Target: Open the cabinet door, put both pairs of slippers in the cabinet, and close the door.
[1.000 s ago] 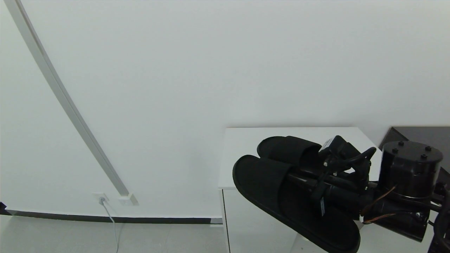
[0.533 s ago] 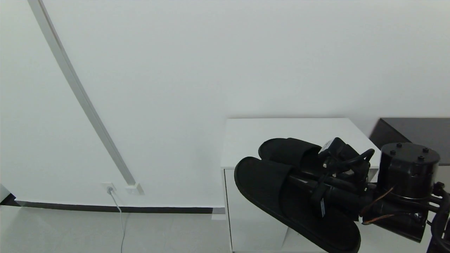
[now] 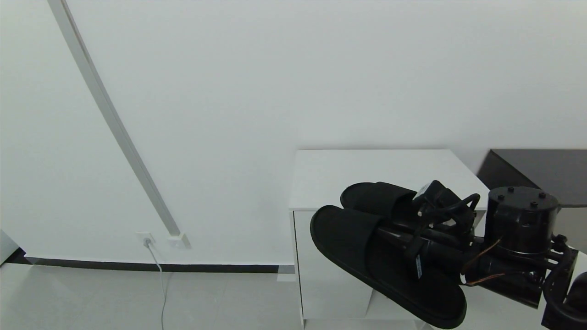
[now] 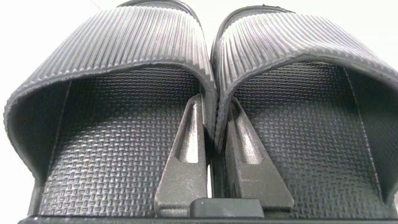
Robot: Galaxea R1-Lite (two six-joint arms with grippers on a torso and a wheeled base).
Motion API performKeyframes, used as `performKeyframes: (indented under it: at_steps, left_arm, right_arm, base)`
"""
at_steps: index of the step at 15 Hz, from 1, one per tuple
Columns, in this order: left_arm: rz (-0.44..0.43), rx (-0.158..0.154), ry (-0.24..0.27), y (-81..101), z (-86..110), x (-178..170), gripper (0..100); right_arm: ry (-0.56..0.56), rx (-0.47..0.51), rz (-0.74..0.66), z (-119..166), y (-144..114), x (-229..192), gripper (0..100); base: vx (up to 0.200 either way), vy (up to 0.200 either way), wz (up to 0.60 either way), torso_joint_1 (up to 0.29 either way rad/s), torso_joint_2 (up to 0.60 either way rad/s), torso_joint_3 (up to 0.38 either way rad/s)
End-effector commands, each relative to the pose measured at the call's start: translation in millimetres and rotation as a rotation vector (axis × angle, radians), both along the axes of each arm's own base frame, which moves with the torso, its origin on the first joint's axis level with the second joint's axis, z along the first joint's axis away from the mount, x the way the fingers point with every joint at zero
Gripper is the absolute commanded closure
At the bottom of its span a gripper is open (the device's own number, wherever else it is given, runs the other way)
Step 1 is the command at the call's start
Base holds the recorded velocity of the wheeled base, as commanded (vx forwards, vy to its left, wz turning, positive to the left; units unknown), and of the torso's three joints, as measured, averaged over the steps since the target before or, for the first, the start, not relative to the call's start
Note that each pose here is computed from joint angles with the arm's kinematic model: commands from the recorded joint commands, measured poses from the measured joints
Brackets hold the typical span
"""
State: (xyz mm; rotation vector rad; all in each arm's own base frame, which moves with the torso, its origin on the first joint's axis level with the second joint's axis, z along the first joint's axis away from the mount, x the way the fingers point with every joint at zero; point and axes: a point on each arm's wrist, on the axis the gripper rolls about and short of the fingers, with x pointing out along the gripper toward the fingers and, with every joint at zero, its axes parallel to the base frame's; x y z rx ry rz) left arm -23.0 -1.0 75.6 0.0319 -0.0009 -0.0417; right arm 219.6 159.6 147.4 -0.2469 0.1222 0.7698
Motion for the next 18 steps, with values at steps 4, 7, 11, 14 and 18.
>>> performKeyframes:
  at_steps: [4, 7, 11, 14, 18]
  left_arm:
    - [0.000, 0.000, 0.002, 0.0, 0.0, 0.1, 100]
    - [0.000, 0.000, 0.002, 0.0, 0.0, 0.1, 100]
    - [0.000, -0.003, 0.002, 0.0, 0.0, 0.1, 100]
    - [0.000, -0.003, 0.002, 0.0, 0.0, 0.1, 100]
    - [0.000, -0.003, 0.002, 0.0, 0.0, 0.1, 100]
  right_arm:
    - [0.019, -0.016, 0.001, -6.8, 2.0, 2.3, 100]
    - [0.023, -0.019, 0.000, -8.1, 2.4, 2.9, 100]
    - [0.022, -0.021, -0.003, -8.4, 2.2, 2.7, 100]
    - [0.024, -0.022, -0.003, -8.9, 2.3, 2.9, 100]
    - [0.024, -0.022, -0.003, -8.9, 2.3, 2.9, 100]
  base:
    - [0.000, 0.000, 0.00, 0.000, 0.00, 0.000]
    - [0.000, 0.000, 0.00, 0.000, 0.00, 0.000]
    - [0.000, -0.200, 0.00, 0.001, 0.00, 0.002]
    - [0.000, -0.200, 0.00, 0.002, 0.00, 0.002]
    - [0.000, -0.200, 0.00, 0.004, 0.00, 0.004]
